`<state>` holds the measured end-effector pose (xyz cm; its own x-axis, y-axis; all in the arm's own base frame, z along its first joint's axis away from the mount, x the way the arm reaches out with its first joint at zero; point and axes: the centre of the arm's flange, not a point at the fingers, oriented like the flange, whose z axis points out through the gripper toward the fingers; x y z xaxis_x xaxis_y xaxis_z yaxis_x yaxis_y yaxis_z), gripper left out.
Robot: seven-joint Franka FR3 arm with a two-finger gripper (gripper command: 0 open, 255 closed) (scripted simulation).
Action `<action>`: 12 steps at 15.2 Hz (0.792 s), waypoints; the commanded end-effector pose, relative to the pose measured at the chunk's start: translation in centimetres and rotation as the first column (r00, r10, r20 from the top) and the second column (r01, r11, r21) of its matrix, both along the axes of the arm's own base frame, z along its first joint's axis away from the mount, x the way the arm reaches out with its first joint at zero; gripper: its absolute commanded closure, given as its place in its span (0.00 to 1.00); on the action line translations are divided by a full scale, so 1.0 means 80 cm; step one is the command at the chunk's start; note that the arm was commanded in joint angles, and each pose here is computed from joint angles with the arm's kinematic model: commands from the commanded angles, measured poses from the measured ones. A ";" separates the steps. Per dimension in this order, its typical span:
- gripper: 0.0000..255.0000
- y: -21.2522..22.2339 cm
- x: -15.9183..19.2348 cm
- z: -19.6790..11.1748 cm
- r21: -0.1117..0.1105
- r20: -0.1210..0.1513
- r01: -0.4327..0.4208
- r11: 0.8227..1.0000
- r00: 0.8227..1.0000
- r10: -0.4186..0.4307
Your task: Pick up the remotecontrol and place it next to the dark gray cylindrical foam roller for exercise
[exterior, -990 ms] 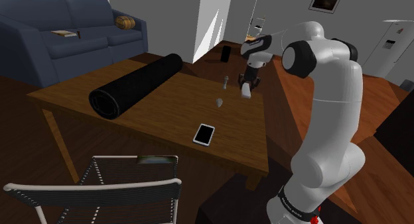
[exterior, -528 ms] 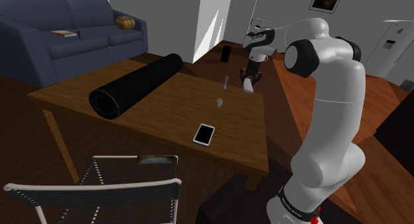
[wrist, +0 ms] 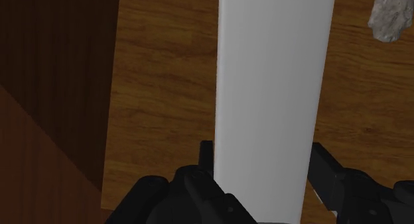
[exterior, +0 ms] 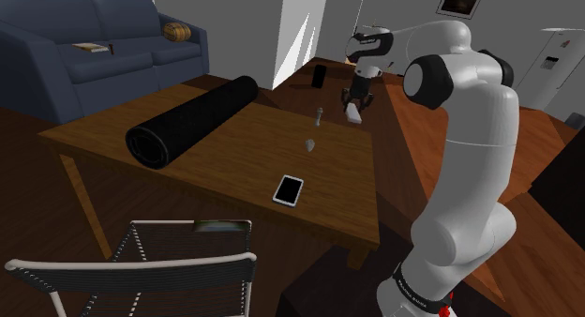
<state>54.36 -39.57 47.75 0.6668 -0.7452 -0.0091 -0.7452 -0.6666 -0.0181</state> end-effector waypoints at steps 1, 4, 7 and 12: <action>1.00 0.000 0.001 0.014 0.000 0.000 0.000 1.000 1.000 0.000; 1.00 0.000 0.001 0.034 0.000 0.000 0.000 1.000 1.000 0.000; 1.00 0.000 0.001 0.054 0.000 0.000 0.000 1.000 1.000 0.000; 1.00 0.000 0.001 0.087 0.000 0.000 0.000 1.000 1.000 0.000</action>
